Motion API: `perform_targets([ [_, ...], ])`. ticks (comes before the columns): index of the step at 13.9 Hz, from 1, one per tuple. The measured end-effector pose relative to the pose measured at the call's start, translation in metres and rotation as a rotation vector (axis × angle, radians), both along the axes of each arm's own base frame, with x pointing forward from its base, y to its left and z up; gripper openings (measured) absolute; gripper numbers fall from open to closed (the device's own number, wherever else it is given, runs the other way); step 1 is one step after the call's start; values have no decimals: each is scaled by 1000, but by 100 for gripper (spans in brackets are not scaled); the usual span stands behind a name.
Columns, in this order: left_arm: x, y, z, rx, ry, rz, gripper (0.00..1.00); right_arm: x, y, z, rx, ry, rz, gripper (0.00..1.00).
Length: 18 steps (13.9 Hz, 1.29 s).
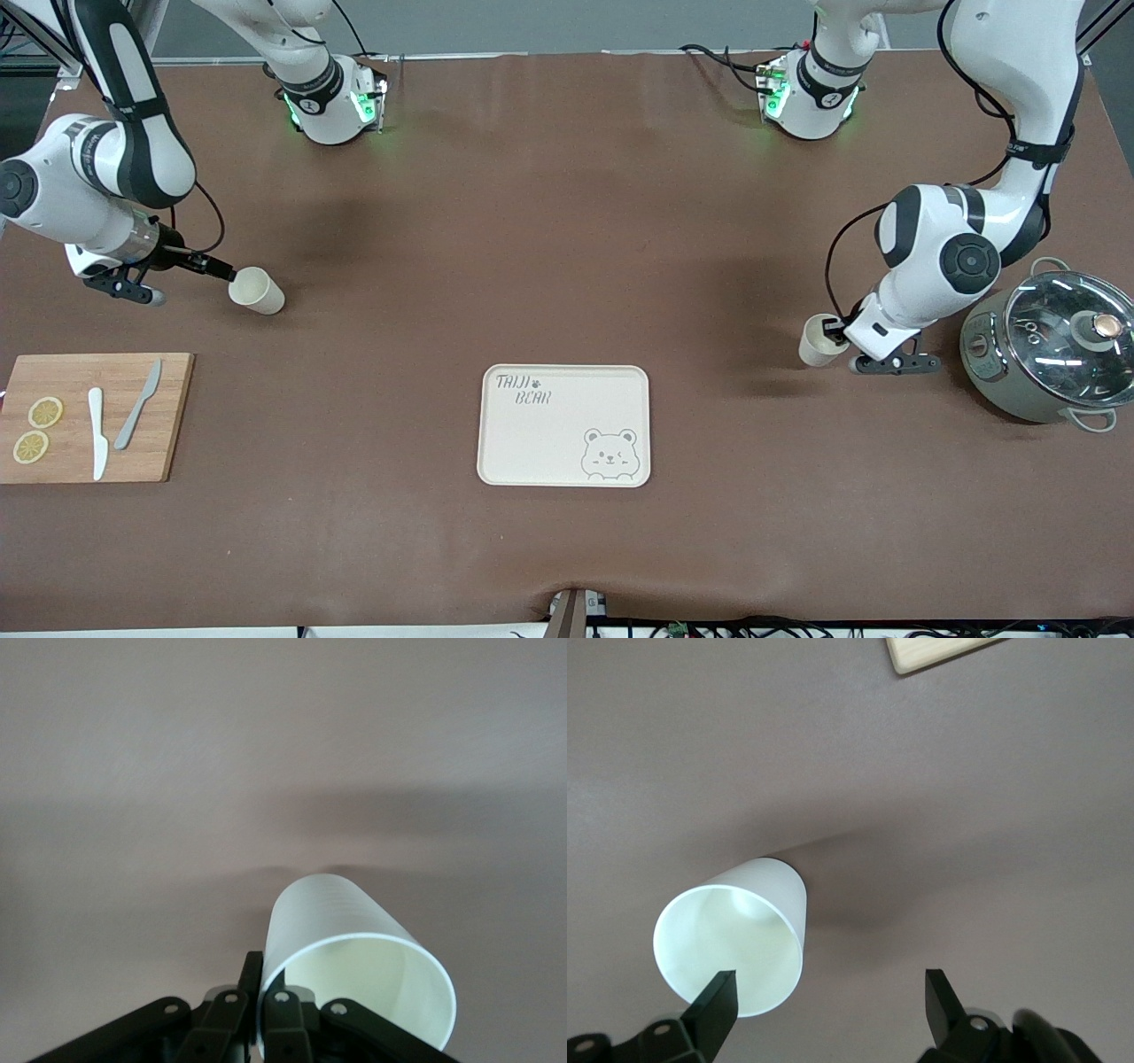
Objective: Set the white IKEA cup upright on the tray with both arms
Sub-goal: 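Lower both grippers around the paper cups and close on them, then carry the cups with both grippers onto the bear tray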
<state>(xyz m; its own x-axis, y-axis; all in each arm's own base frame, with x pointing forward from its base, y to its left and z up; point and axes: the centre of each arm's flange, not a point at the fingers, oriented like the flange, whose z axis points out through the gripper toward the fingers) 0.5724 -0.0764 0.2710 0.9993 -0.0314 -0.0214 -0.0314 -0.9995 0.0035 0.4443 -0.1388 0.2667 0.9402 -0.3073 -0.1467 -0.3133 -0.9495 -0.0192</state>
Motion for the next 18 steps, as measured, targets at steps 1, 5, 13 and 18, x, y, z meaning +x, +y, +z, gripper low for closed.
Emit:
perform_targets([
  [1, 5, -17, 11, -6, -7, -17, 4, 0, 0, -5, 1, 2, -2, 87],
  [5, 18, -80, 39, -12, -15, 49, 4, -1, 1, -25, 19, 21, -24, 59],
  [13, 38, -198, 39, -121, 9, 291, 4, 0, 13, -26, 38, 37, -15, 3],
  [18, 57, -249, 16, -160, 26, 430, 4, 11, 24, -5, 62, 106, -6, 3],
])
